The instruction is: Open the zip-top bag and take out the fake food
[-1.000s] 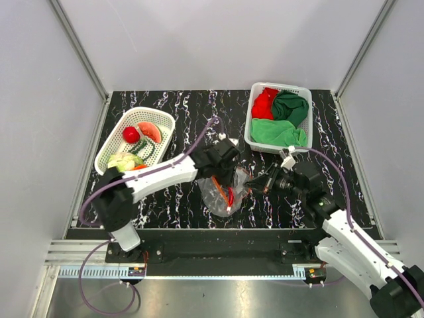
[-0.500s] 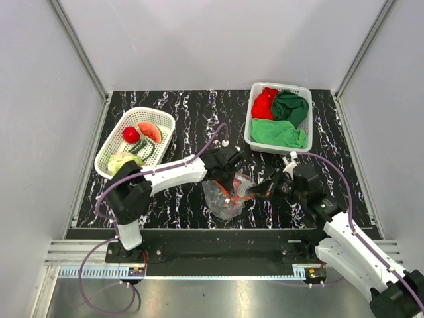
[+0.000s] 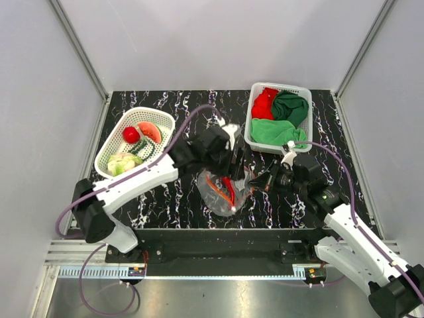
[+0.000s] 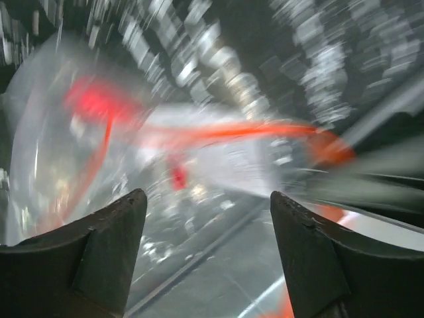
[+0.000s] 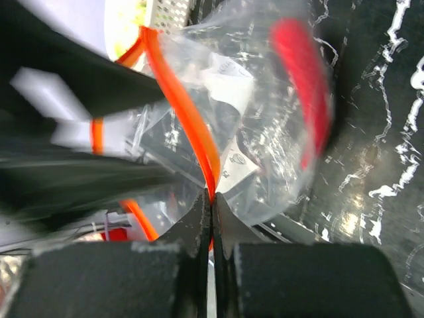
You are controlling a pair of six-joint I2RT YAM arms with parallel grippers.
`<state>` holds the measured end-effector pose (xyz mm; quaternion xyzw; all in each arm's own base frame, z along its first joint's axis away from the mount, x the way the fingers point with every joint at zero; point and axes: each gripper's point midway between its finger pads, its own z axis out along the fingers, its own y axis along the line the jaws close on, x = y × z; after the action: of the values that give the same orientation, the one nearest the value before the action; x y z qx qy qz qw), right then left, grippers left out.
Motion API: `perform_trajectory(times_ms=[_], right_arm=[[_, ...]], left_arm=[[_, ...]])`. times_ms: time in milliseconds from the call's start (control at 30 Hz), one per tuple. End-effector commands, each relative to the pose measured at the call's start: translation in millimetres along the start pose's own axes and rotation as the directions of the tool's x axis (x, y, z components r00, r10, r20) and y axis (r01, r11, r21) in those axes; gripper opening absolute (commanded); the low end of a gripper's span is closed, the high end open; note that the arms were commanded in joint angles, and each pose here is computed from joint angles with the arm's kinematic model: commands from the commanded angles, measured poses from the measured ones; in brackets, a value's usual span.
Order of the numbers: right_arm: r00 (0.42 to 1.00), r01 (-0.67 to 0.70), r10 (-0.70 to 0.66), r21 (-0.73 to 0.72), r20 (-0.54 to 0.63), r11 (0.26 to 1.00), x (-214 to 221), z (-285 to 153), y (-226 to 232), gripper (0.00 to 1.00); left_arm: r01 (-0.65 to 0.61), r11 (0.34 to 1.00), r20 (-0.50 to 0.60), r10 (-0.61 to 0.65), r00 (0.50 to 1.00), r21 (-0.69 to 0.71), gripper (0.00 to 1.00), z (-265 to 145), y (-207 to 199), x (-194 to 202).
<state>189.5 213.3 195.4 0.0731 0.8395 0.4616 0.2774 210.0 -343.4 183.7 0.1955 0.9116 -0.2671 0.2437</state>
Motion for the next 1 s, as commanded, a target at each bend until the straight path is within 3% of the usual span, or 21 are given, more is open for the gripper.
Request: perform_trajectory(times_ms=[0,133,233,367,600,667,767,800,833,933,967], right_arm=[[0.997,0.071,-0.071,-0.015,-0.03,0.997,3,-6,5,0.0],[0.996,0.085,-0.085,-0.01,-0.041,0.996,5,-7,3,0.0],[0.994,0.096,-0.096,-0.016,-0.046,0.995,4,-8,6,0.0],[0.994,0.102,-0.103,-0.019,-0.046,0.995,3,-8,8,0.0],[0.993,0.101,-0.102,-0.013,-0.052,0.995,5,-8,6,0.0],[0.993,0.104,-0.104,-0.01,-0.057,0.995,5,-9,6,0.0],[0.992,0.108,-0.108,0.007,-0.07,0.994,6,-10,4,0.0],[0.99,0.116,-0.115,0.013,-0.077,0.993,6,-10,3,0.0],[0.989,0.125,-0.124,0.013,-0.076,0.992,5,-11,5,0.0],[0.986,0.147,-0.142,0.049,-0.092,0.988,3,-13,3,0.03],[0.984,0.146,-0.136,0.083,-0.114,0.986,5,-16,-1,0.08]], left_arm=[[-0.027,0.989,0.11,0.011,0.994,0.143,0.8,-56,-34,-45],[-0.008,0.983,0.126,-0.015,0.992,0.184,0.79,-74,-36,-52],[0.02,0.996,0.172,-0.034,0.985,0.084,0.77,-84,-13,-54],[0.114,0.989,0.088,-0.106,0.991,-0.095,0.79,-76,36,-25],[0.132,0.986,-0.071,-0.139,0.988,-0.099,0.79,-53,43,11],[0.131,0.989,-0.086,-0.136,0.987,-0.064,0.75,-48,37,12],[0.126,0.992,-0.088,-0.127,0.988,-0.021,0.55,-46,30,9],[0.119,0.993,-0.087,-0.12,0.989,-0.011,0.4,-45,28,8],[0.117,0.993,-0.094,-0.116,0.989,0.012,0.33,-45,23,8],[0.114,0.992,-0.114,-0.108,0.988,0.048,0.0,-43,16,6],[0.126,0.991,-0.107,-0.119,0.987,0.055,0.0,-45,13,3]])
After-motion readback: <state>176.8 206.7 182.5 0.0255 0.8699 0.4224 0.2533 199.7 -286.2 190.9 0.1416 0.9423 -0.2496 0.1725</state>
